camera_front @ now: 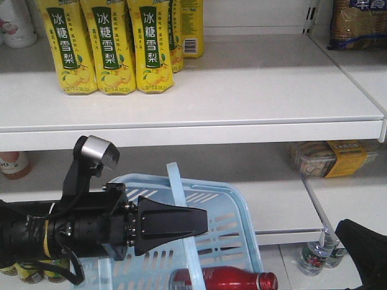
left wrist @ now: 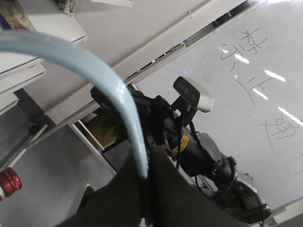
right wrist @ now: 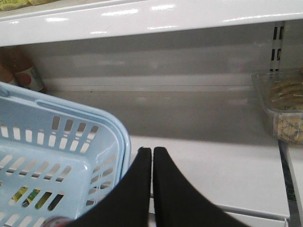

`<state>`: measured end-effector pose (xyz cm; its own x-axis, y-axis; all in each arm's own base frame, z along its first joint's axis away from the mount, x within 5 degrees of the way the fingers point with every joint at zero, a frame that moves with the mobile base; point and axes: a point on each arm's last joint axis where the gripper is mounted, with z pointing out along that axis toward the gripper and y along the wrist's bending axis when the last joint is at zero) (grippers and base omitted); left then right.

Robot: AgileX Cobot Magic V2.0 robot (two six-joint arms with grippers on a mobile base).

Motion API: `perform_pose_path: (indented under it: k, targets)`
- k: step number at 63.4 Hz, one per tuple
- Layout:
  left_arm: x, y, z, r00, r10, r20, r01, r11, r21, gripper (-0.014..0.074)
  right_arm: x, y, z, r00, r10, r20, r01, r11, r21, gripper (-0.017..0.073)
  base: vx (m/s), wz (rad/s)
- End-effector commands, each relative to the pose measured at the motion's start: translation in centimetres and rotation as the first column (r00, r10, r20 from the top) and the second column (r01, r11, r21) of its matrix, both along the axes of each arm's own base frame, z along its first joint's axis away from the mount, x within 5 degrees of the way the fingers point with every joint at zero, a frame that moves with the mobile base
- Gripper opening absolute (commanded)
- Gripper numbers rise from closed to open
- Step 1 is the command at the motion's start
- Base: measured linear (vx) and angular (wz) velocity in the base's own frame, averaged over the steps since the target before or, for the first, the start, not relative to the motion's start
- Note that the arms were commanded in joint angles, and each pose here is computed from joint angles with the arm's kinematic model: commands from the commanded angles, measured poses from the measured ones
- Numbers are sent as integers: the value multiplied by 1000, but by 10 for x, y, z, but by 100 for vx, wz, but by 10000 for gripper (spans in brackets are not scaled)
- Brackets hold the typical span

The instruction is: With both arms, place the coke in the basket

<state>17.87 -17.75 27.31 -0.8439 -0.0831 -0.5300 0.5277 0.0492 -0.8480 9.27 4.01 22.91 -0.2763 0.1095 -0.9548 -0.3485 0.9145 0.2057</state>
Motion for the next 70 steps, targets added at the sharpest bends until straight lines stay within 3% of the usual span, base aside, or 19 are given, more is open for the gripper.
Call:
perform_pose_path:
  k: [1,8,16,25,28,33,38,47,53,58,68,70]
  targets:
    - [-4,2,32,990,14,139,12,983,-185,-6,3,-1,10,999,-13,48,15,999,-37,-5,0,0]
    - [2,2,29,976,80,202,-50,988,-148,-6,3,-1,10,999,-13,48,15,999,-37,-5,0,0]
    - [7,3,27,929,145,341,-111,987,-118,-6,3,-1,10,999,-13,48,15,999,-37,-5,0,0]
    - [12,6,30,853,240,464,-187,970,-158,-6,3,-1,10,999,-13,48,15,999,-37,-5,0,0]
    - [14,9,29,820,299,488,-238,954,-185,-6,3,-1,10,999,-13,48,15,999,-37,-5,0,0]
    - [17,13,25,776,416,475,-342,909,-238,-6,3,-1,10,999,-13,48,15,999,-37,-5,0,0]
    - [13,16,18,741,476,473,-410,879,-243,-6,3,-1,10,999,-13,48,15,999,-37,-5,0,0]
    - [-5,20,10,675,459,577,-445,878,-178,-6,3,-1,10,999,-13,48,15,999,-37,-5,0,0]
    - [-12,27,10,633,473,613,-498,855,-146,-6,3,-1,10,999,-13,48,15,999,-37,-5,0,0]
    - [-15,33,11,599,501,624,-555,822,-127,-6,3,-1,10,999,-13,48,15,999,-37,-5,0,0]
    - [-19,51,12,527,563,636,-684,726,-76,-6,3,-1,10,999,-12,49,14,999,-41,-5,0,0]
    - [-20,54,12,516,563,646,-697,714,-65,-6,3,-1,10,999,-12,49,14,999,-41,-5,0,0]
